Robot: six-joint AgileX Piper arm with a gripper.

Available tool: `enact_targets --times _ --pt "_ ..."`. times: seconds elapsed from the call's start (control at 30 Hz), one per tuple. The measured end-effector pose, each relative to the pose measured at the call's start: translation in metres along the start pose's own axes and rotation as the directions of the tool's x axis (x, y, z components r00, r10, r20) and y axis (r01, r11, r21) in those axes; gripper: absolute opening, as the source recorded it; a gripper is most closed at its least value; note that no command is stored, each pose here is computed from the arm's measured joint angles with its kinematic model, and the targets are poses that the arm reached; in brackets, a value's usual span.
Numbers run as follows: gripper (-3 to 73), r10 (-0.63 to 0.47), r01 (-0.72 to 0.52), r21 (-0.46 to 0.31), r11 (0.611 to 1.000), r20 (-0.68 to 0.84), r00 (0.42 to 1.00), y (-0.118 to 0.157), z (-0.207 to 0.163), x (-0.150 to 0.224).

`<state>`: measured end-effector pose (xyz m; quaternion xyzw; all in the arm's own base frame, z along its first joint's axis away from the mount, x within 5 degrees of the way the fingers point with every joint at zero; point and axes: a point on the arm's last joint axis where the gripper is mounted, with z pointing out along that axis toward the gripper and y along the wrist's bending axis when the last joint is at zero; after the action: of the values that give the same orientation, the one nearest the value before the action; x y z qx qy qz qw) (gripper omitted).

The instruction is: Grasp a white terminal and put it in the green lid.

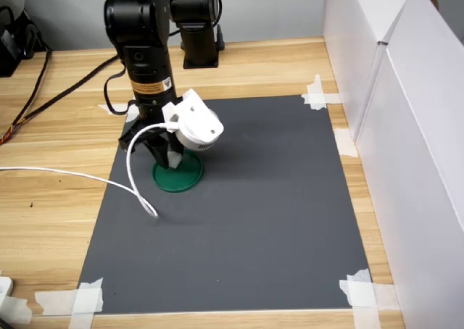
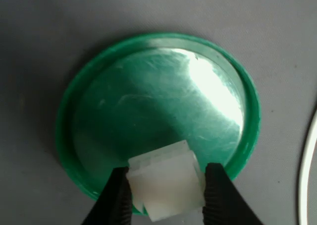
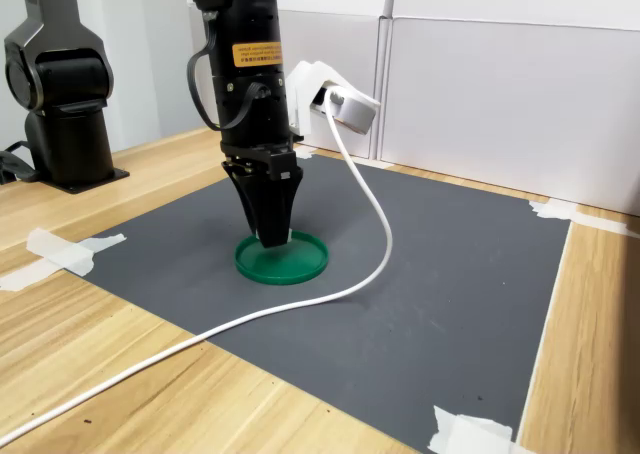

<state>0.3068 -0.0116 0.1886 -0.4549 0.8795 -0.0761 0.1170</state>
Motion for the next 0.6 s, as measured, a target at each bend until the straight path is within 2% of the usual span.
enact_targets --times 0.2,0.43,0.6 --pt "34.8 -0.006 0.006 0.003 1.0 -0.009 1.0 -0.001 0.004 0.0" --pt "50.6 0.03 -0.032 0.041 0.999 0.052 0.998 -0.004 0.003 -0.005" --pt "53.5 0.077 -0.082 0.048 0.995 0.104 0.992 -0.004 -0.008 -0.008"
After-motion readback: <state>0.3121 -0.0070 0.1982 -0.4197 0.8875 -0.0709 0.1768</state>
